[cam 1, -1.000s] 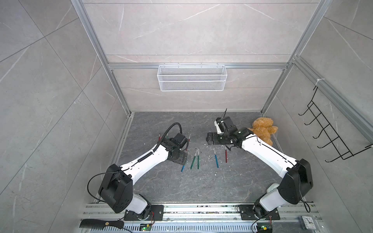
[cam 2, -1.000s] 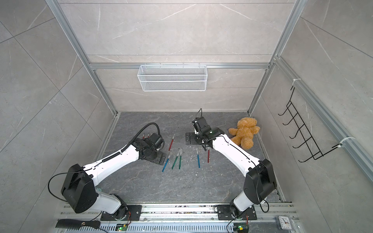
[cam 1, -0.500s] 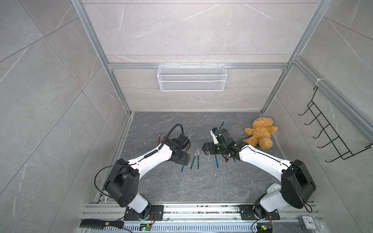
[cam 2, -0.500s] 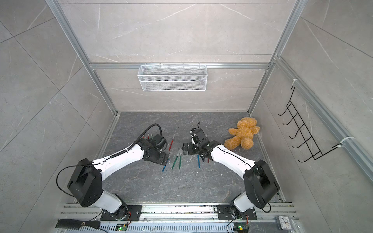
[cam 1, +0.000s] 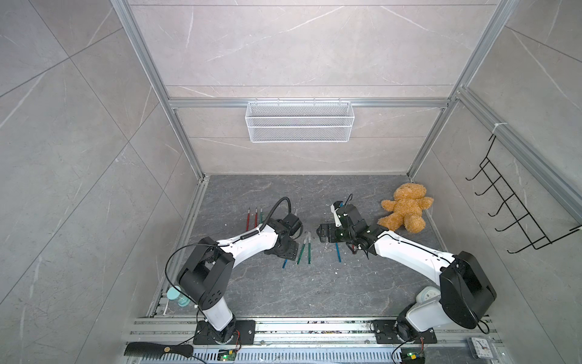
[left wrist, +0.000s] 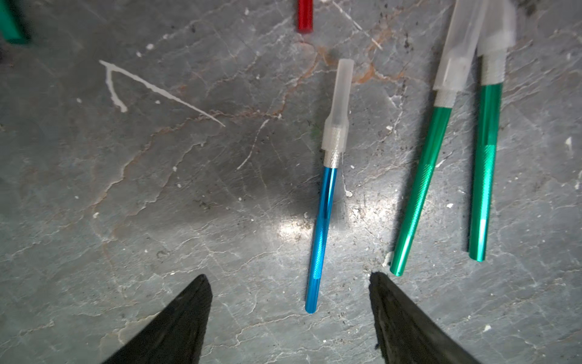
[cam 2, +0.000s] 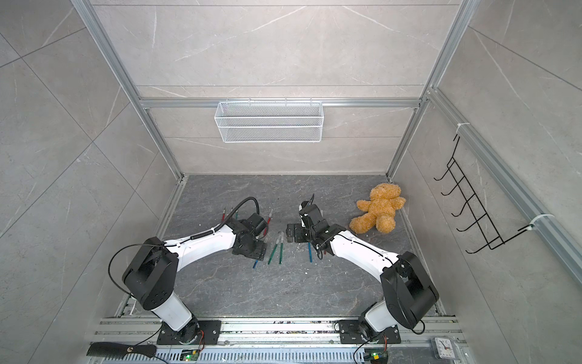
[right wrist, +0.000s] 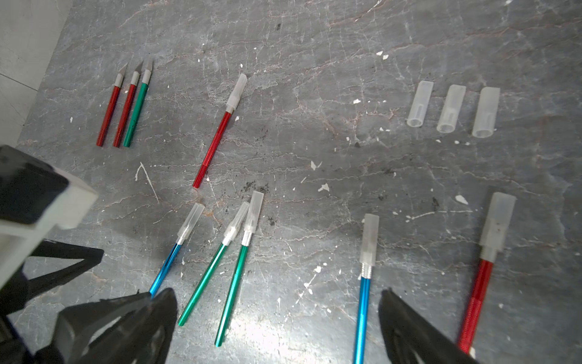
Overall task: Remove protective caps from carving knives
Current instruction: Pick up the carving knife from the center of the board, then remove the protective sleeve from the carving knife, then place the carving knife at the center of the board.
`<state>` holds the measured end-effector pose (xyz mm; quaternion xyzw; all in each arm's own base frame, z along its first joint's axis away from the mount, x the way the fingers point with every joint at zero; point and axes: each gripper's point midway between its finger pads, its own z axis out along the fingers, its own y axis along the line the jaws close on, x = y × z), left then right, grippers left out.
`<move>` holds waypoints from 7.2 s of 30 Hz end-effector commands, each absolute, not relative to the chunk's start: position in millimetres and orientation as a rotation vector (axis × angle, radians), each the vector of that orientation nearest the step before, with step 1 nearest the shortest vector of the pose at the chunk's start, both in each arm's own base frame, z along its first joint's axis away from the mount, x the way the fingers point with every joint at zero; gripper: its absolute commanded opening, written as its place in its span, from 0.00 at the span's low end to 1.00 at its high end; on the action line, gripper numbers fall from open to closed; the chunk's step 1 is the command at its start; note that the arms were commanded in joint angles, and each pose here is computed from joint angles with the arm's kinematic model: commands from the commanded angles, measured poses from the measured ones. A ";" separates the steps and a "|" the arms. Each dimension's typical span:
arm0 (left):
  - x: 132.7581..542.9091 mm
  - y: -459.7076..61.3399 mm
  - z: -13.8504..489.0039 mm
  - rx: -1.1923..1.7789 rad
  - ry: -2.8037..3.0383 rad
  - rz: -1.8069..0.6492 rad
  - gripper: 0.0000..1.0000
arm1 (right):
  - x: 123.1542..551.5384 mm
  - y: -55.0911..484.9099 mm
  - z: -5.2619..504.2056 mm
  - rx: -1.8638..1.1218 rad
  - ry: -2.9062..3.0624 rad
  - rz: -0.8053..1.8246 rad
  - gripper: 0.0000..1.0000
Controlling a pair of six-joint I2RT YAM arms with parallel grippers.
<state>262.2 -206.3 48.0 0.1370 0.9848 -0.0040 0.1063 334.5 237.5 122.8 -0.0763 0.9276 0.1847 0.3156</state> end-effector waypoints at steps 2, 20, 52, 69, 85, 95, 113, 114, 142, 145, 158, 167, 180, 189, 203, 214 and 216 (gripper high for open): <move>255.0 -214.0 36.1 0.407 2.927 -0.035 0.73 | 334.2 236.0 132.1 -0.174 2.408 0.497 1.00; 240.8 -208.7 2.8 0.423 2.983 0.060 0.31 | 333.0 238.7 128.3 -0.176 2.423 0.512 0.99; 240.5 -229.7 77.7 0.357 2.711 -0.334 0.00 | 319.0 275.6 144.8 -0.036 2.530 0.826 0.92; 220.4 -261.3 85.2 0.477 2.616 -0.514 0.00 | 312.6 333.4 137.0 0.117 2.560 1.077 0.59; 218.0 -265.0 89.4 0.494 2.604 -0.524 0.00 | 316.6 344.6 109.4 0.126 2.615 1.060 0.36; 217.6 -266.1 91.4 0.503 2.605 -0.525 0.00 | 318.3 346.7 100.9 0.119 2.633 1.042 0.25; 217.4 -264.9 89.5 0.504 2.602 -0.515 0.00 | 318.9 352.3 93.7 0.120 2.650 1.051 0.12; 217.5 -264.9 89.5 0.500 2.603 -0.516 0.00 | 318.5 353.2 92.9 0.118 2.652 1.056 0.14; 212.8 -252.9 91.8 0.461 2.590 -0.505 0.00 | 340.1 347.8 108.9 0.106 2.609 0.919 0.00; 208.3 -246.5 92.5 0.447 2.592 -0.506 0.00 | 342.5 349.5 114.5 0.103 2.598 0.925 0.00; 205.2 -239.5 88.9 0.414 2.600 -0.495 0.00 | 360.4 352.7 134.2 0.088 2.539 0.884 0.00; 200.9 -229.6 85.0 0.358 2.587 -0.505 0.00 | 372.8 360.2 139.7 0.077 2.538 0.895 0.00; 196.5 -228.9 80.4 0.347 2.603 -0.519 0.00 | 391.9 348.5 158.3 0.109 2.494 0.911 0.00; 191.3 -229.2 69.8 0.362 2.629 -0.497 0.00 | 408.5 349.6 172.9 0.139 2.470 0.928 0.00; 211.4 -207.8 92.8 0.284 2.530 -0.319 0.00 | 421.5 309.0 203.1 0.128 2.413 0.880 0.00; 291.2 -186.5 120.2 0.090 2.577 -0.232 0.00 | 368.4 272.3 166.1 -0.051 2.424 0.774 0.00; 306.4 -181.6 121.7 0.034 2.607 -0.242 0.00 | 359.9 267.6 161.6 -0.084 2.420 0.763 0.00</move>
